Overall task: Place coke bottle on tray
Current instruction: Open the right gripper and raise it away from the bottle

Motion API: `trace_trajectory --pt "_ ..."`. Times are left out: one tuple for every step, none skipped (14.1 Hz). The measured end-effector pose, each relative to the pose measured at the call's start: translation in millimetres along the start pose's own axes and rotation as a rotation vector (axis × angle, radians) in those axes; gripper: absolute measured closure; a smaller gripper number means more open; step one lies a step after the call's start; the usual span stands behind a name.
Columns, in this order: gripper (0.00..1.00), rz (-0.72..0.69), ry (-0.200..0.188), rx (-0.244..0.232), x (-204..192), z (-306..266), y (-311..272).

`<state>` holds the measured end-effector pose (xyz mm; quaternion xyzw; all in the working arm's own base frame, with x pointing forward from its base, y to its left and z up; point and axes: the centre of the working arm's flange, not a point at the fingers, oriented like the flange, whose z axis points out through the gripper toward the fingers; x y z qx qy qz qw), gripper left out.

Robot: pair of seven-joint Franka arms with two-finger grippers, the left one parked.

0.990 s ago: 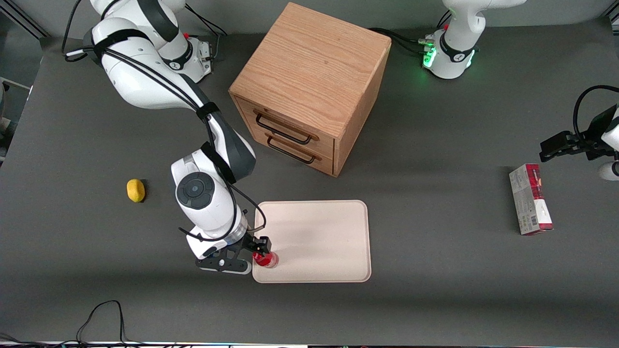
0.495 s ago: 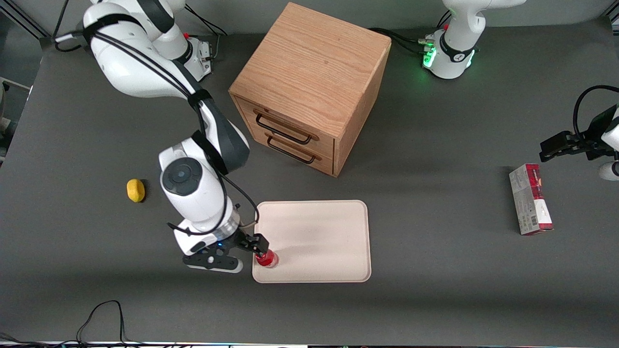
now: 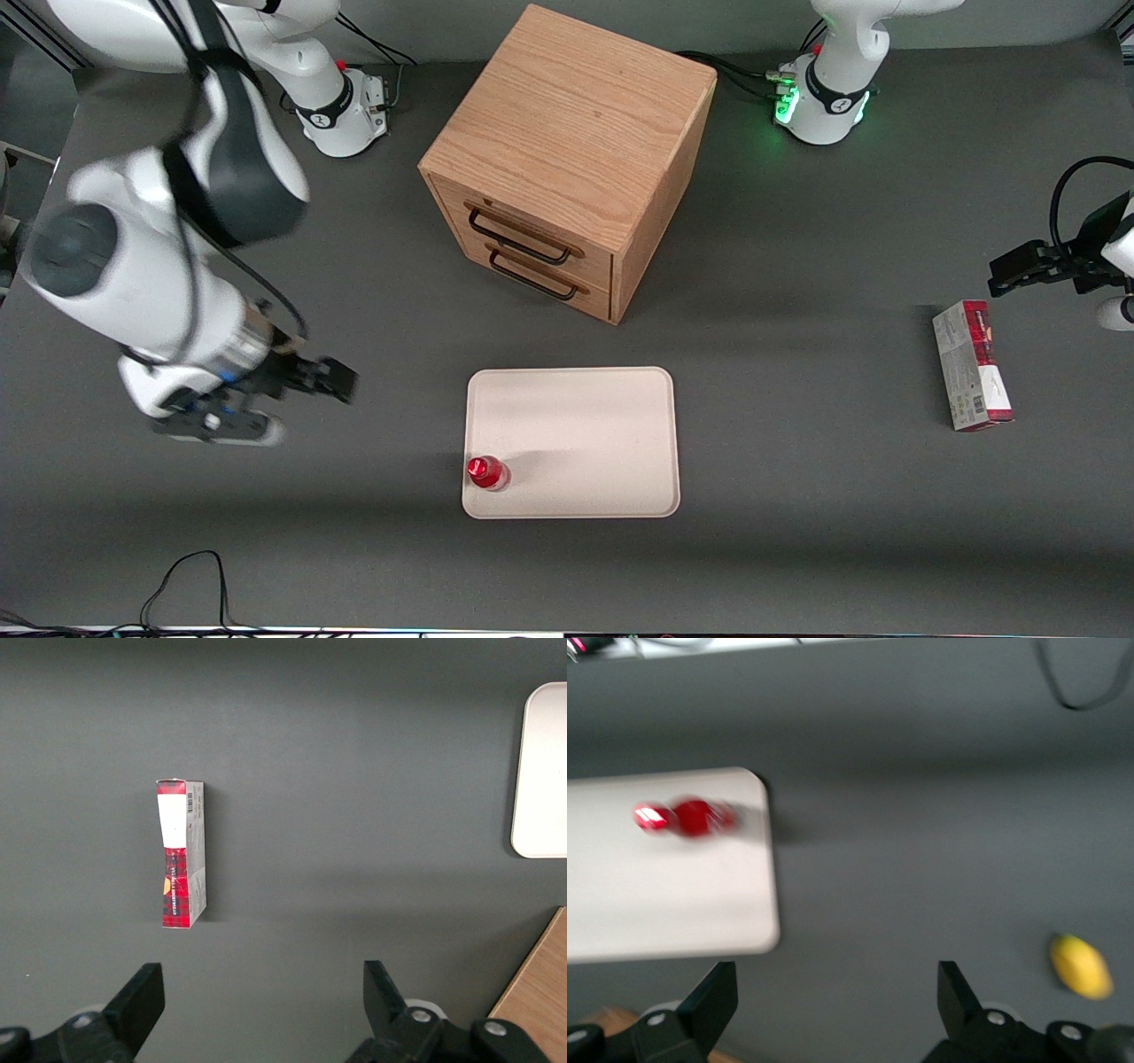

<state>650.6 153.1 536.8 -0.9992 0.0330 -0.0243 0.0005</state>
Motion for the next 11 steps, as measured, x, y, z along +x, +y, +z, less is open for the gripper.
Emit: trace_trajectory --pt "0.00 -0.006 -0.019 -0.010 -13.8 -16.0 26.7" --pt "0.00 0.008 -0.032 -0.015 -29.0 -31.2 56.1" --pt "0.00 0.033 -0.039 -0.014 -44.1 -44.1 84.0" --pt "0.00 0.061 -0.047 -0.008 -60.1 -55.0 111.1" --pt "0.00 0.090 -0.055 -0.001 -75.9 -65.1 136.1" --pt "0.00 0.111 -0.062 0.008 -89.6 -74.3 155.6" --pt "0.00 0.129 -0.064 0.017 -101.3 -83.5 170.0" --pt "0.00 0.142 -0.056 0.026 -110.4 -92.5 179.9" --pt "0.00 0.147 -0.046 0.032 -116.2 -98.5 184.8" --pt "0.00 0.148 -0.043 0.035 -119.4 -100.7 185.9" --pt "0.00 0.146 -0.046 0.036 -120.1 -99.4 185.4"
